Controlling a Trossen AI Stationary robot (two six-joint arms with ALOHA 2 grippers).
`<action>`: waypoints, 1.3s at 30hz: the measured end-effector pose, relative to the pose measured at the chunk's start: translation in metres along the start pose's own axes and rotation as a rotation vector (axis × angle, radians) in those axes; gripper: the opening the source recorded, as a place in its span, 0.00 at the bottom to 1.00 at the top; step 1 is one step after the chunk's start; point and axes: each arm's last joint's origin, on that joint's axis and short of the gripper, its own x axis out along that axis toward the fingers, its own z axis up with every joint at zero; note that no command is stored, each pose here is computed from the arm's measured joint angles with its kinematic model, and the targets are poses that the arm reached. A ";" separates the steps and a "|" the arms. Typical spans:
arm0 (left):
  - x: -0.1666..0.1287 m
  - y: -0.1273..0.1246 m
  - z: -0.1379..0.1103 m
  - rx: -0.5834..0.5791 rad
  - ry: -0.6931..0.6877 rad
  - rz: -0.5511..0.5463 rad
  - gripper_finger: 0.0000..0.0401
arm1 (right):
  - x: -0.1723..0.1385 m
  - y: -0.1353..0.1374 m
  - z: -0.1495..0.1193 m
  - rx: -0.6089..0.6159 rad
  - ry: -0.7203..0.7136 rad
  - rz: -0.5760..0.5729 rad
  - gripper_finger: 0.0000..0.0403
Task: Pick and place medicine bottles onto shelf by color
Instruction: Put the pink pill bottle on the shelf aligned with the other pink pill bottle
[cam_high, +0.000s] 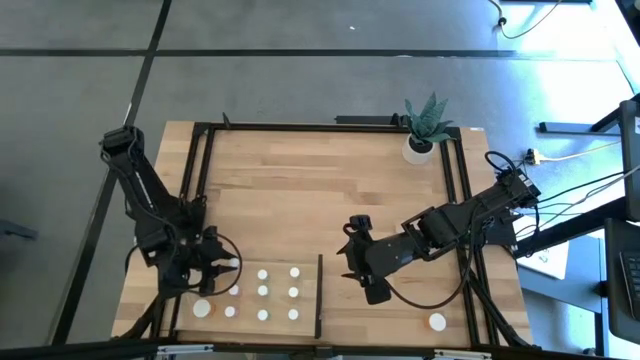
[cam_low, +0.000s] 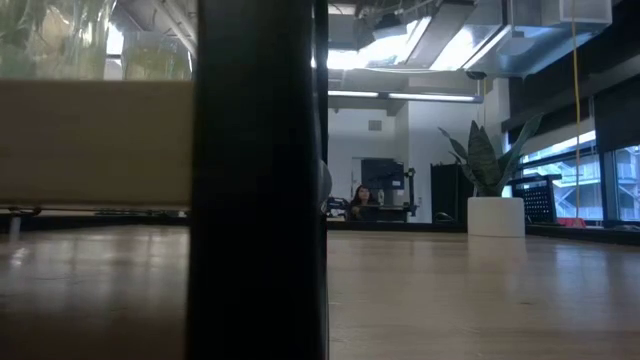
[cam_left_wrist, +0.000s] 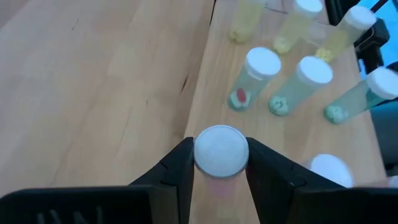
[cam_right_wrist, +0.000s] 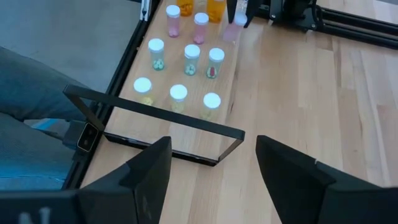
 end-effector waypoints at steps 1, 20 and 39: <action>0.001 0.001 -0.001 0.001 0.001 0.001 0.29 | 0.000 0.000 0.000 0.000 0.000 0.000 0.59; 0.010 0.001 -0.011 0.060 0.030 -0.006 0.29 | 0.000 0.000 0.000 -0.001 0.001 0.000 0.59; 0.010 0.001 -0.011 0.068 0.012 0.003 0.29 | 0.000 0.000 0.000 0.002 0.001 0.000 0.59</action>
